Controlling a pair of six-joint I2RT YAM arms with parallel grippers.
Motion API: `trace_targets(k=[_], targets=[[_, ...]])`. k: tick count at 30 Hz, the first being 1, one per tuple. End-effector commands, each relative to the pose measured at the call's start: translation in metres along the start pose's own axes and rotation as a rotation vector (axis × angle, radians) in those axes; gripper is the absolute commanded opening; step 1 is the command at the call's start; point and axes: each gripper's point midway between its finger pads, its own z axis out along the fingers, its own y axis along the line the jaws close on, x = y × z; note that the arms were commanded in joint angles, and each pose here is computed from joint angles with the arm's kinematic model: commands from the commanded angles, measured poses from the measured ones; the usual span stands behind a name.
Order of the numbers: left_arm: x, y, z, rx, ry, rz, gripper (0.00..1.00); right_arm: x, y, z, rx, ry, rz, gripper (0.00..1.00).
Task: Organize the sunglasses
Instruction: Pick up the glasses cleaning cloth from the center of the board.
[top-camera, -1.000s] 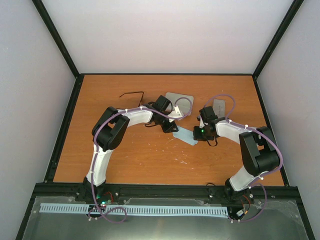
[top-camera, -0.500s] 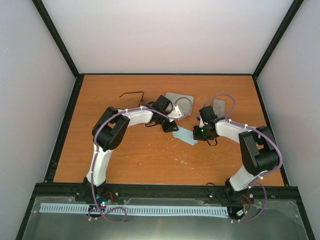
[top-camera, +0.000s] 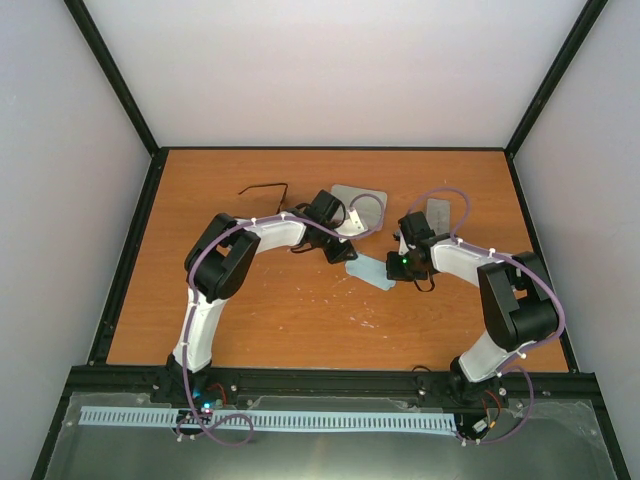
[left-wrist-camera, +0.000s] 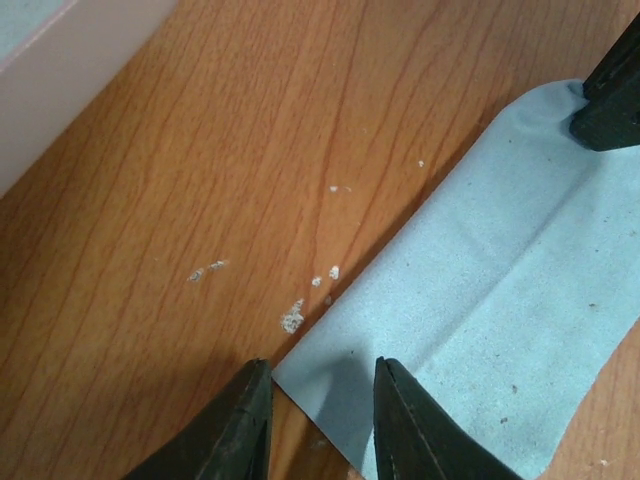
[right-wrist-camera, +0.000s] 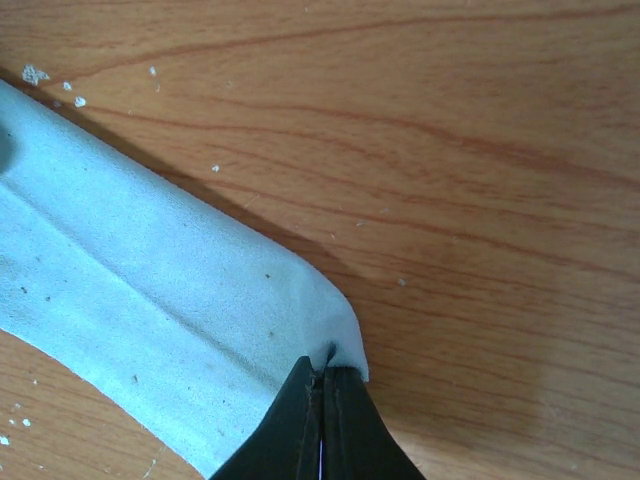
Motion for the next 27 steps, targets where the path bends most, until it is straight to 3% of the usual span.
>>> trace_targets(k=[1,21,27], targets=[[0.009,-0.002,0.009,0.015,0.011,-0.009,0.29,0.007,-0.006,0.005,0.033,0.031,-0.008,0.03],[0.017,-0.017,0.01,0.062,0.016,-0.038,0.01,0.007,-0.005,0.005,0.028,0.029,-0.007,0.03],[0.013,-0.009,0.005,0.015,0.015,-0.021,0.01,0.002,-0.004,0.003,0.033,0.017,-0.008,0.03]])
